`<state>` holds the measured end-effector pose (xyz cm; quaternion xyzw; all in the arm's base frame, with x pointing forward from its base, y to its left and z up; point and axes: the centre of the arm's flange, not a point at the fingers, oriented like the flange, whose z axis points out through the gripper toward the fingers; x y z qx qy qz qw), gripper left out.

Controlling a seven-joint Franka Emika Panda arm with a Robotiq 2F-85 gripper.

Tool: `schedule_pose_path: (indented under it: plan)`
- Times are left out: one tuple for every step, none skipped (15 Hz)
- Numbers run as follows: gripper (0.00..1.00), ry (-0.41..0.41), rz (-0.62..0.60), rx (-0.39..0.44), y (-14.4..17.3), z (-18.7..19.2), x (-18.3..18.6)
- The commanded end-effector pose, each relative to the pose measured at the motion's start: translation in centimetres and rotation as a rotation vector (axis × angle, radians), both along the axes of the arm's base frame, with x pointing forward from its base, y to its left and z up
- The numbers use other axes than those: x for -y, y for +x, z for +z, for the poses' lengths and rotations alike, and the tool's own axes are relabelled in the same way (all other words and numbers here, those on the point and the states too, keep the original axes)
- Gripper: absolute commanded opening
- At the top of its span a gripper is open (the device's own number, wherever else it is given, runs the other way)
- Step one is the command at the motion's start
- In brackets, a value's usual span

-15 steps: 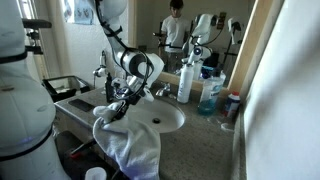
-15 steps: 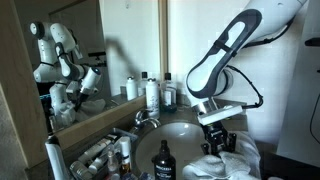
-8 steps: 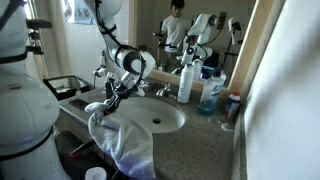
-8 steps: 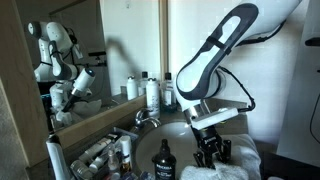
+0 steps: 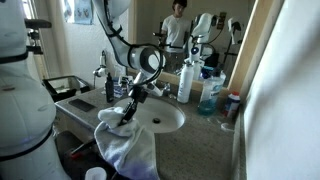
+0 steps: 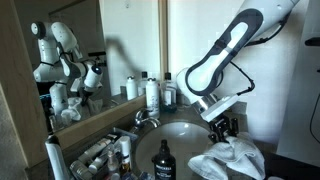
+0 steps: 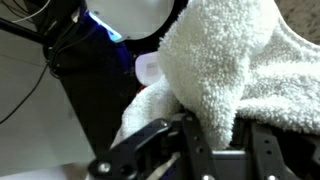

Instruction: Use the towel to wipe the surface

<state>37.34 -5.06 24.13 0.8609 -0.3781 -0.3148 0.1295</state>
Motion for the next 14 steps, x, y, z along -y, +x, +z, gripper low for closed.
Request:
schedule_pose_path:
  plan:
    - [0.06,-0.186,-0.022,0.078,0.6,3.7,2.8]
    - [0.06,-0.235,-0.023,0.105,0.9,4.6,3.5]
    - [0.06,-0.283,-0.02,0.132,1.1,5.8,4.4]
    - [0.06,-0.333,-0.02,0.162,1.5,6.8,5.0]
    - [0.06,-0.381,-0.02,0.193,1.7,8.0,5.8]
    - [0.06,-0.426,-0.021,0.228,1.7,9.3,6.7]
    - [0.06,-0.468,-0.027,0.266,1.9,10.5,7.2]
    - [0.06,-0.506,-0.031,0.303,1.9,11.7,8.2]
    - [0.06,-0.546,-0.039,0.338,1.9,12.7,8.9]
    - [0.06,-0.584,-0.045,0.374,2.0,13.6,10.1]
    - [0.06,-0.622,-0.057,0.412,2.0,14.3,11.3]
    - [0.06,-0.651,-0.077,0.453,2.0,14.7,12.8]
    - [0.06,-0.686,-0.094,0.495,2.1,15.1,13.8]
    - [0.06,-0.719,-0.105,0.54,2.4,15.6,15.0]
